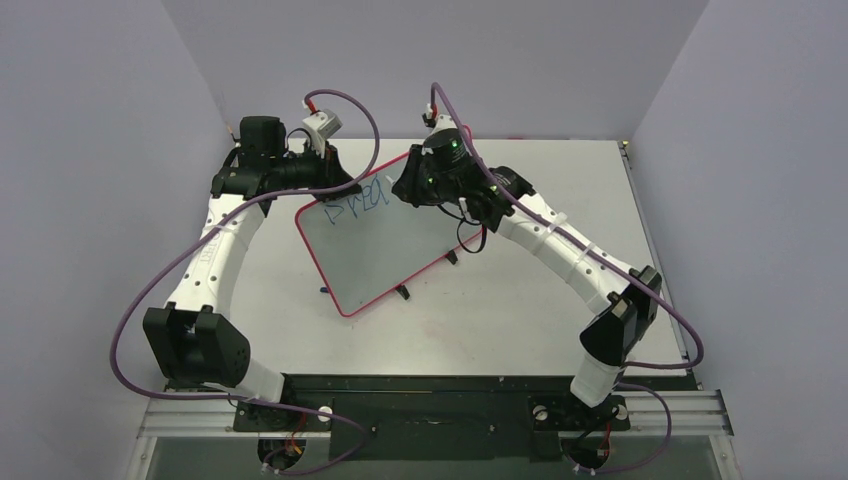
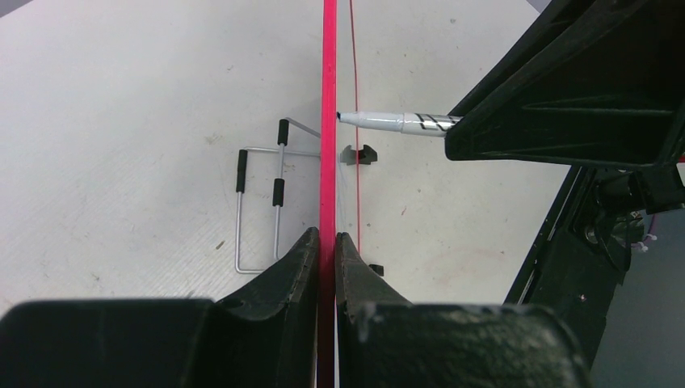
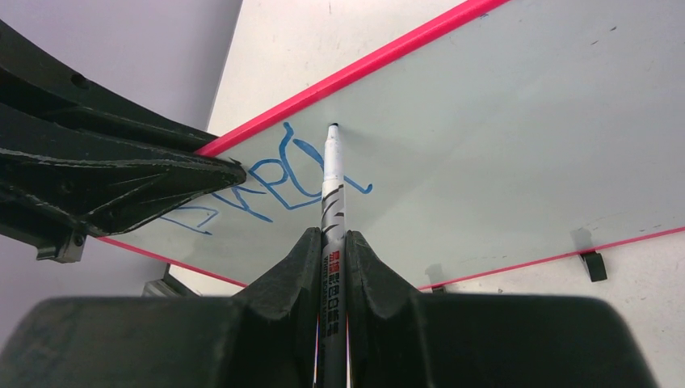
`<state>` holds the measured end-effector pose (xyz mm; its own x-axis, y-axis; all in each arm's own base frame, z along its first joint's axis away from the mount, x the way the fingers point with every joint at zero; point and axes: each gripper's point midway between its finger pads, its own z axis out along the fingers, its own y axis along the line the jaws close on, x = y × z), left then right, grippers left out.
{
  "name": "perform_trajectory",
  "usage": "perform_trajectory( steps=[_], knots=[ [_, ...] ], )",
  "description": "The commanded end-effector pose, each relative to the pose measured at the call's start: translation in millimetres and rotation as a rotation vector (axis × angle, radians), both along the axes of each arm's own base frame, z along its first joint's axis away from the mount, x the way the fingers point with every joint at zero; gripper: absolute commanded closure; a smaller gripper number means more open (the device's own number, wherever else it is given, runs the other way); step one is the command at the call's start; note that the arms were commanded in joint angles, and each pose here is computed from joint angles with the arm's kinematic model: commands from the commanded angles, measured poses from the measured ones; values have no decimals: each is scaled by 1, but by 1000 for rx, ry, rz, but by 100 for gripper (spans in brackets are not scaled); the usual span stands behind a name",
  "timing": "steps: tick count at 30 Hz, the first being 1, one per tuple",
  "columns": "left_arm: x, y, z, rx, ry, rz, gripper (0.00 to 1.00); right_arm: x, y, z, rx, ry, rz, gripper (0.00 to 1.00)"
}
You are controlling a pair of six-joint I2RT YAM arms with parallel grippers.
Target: Write a sentence on the whiteboard
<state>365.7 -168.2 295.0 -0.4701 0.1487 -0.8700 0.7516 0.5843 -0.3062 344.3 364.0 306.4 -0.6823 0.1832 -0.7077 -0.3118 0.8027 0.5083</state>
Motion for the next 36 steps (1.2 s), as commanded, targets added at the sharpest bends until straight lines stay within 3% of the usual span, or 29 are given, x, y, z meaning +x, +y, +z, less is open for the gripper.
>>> perform_trajectory(
  steps=[1,16,36],
  knots=[
    [-1,-4,52,-31,-228,-45,100,7,6,11,29,-35,9,100],
    [0,-4,52,-33,-229,-42,100,-4,-1,-27,-6,27,9,100],
    [-1,-4,52,-33,-229,-43,100,12,12,18,55,-35,11,100]
  ],
)
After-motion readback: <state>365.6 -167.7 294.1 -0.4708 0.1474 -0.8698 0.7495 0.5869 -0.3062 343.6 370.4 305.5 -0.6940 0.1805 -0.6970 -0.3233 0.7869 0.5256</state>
